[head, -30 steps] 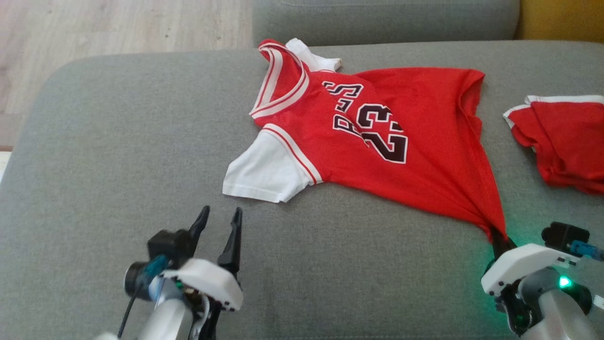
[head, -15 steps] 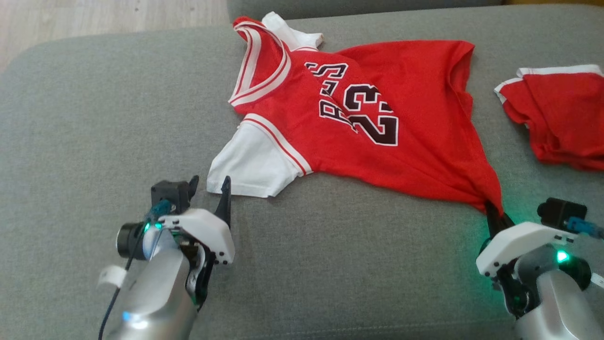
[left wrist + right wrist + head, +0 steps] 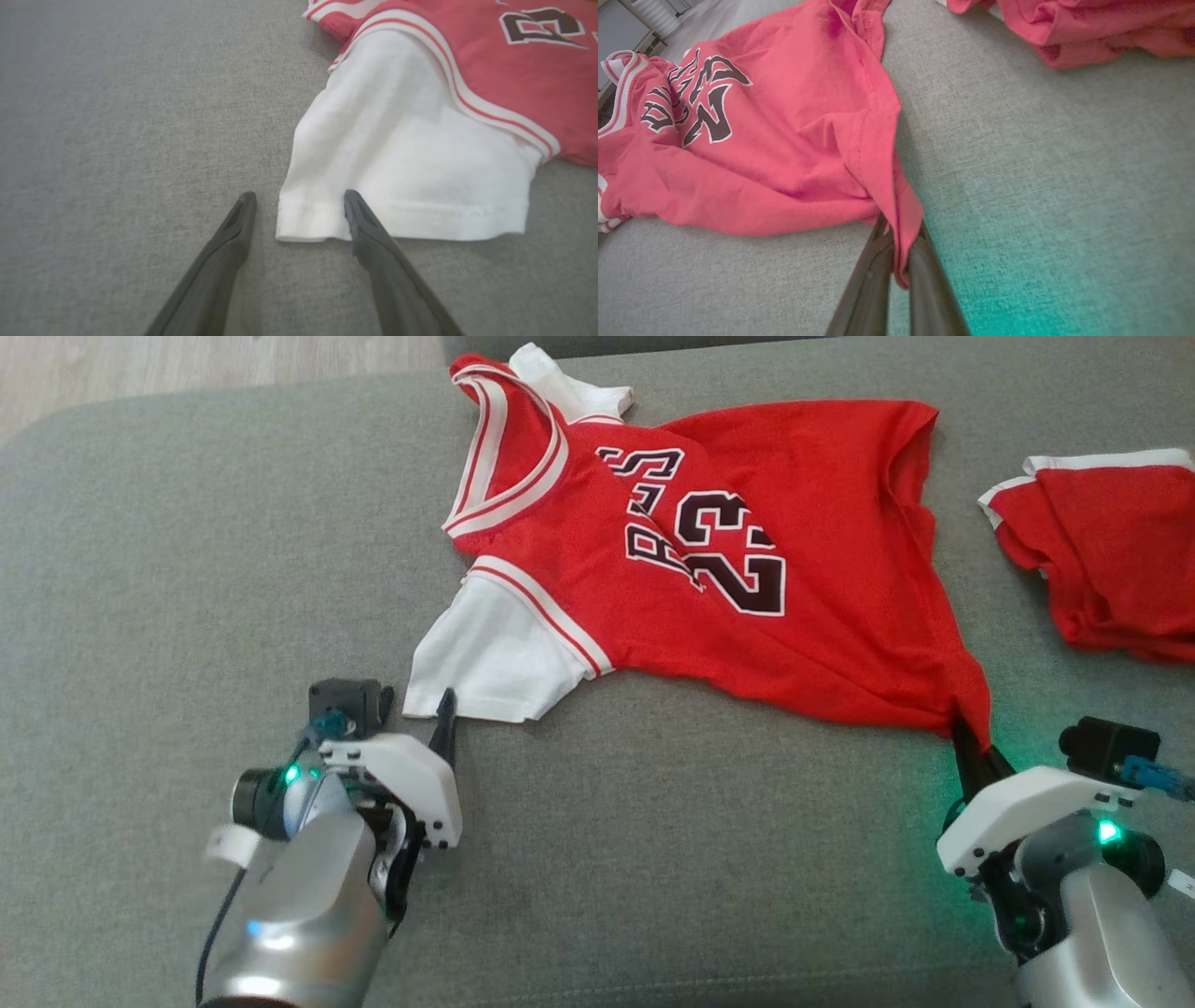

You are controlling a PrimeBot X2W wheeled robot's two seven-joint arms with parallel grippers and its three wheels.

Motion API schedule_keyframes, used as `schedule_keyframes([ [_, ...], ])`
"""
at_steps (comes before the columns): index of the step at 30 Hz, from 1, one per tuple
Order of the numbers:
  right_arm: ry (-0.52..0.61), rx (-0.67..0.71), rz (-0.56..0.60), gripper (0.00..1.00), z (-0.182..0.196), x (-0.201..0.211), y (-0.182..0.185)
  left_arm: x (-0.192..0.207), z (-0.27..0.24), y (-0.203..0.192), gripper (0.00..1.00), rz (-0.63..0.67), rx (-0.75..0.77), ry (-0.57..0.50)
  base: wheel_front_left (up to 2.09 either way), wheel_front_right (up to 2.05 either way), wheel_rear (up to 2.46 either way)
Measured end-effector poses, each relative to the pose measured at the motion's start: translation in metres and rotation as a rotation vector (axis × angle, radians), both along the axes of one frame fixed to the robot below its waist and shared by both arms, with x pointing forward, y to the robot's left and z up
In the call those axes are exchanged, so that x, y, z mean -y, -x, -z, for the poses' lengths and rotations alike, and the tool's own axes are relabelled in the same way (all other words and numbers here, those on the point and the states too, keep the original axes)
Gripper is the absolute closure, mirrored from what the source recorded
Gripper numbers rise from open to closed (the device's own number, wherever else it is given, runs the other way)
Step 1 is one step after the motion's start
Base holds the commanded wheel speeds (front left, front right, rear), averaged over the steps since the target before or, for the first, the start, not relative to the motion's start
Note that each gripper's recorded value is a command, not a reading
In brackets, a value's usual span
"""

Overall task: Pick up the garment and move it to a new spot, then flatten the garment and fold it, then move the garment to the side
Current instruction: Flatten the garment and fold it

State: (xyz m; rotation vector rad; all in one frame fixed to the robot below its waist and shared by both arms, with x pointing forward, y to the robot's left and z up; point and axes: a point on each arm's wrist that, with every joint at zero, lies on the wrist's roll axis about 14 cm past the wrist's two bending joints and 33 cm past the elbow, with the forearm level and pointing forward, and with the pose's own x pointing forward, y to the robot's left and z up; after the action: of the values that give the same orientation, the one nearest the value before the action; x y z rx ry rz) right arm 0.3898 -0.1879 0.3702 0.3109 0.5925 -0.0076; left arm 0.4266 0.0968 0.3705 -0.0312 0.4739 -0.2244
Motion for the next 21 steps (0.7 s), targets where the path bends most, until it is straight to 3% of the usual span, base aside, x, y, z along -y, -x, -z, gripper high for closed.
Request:
schedule_keyframes([
  [3, 0.0, 0.001, 0.001, 1.0, 0.0, 0.0, -0.001, 0.004, 0.001, -0.005, 0.0, 0.024, -0.022, 0.001, 0.0, 0.0, 0.0],
  [4, -0.001, -0.004, -0.001, 1.0, 0.0, 0.0, -0.001, 0.006, 0.001, -0.006, 0.82, 0.033, -0.03, 0.003, 0.0, 0.0, 0.0],
  [5, 0.0, -0.003, -0.002, 1.0, 0.0, 0.0, -0.001, 0.008, 0.001, -0.007, 1.0, 0.042, -0.033, 0.0, 0.0, 0.0, 0.0],
  [15, 0.003, 0.088, -0.044, 1.0, -0.028, -0.009, -0.014, 0.005, -0.024, -0.009, 1.0, 0.012, 0.027, 0.081, 0.0, 0.0, 0.0],
  [21, 0.021, 0.216, -0.094, 1.0, -0.077, -0.01, -0.038, 0.007, -0.096, -0.034, 1.0, -0.031, 0.222, 0.285, 0.0, 0.0, 0.0],
])
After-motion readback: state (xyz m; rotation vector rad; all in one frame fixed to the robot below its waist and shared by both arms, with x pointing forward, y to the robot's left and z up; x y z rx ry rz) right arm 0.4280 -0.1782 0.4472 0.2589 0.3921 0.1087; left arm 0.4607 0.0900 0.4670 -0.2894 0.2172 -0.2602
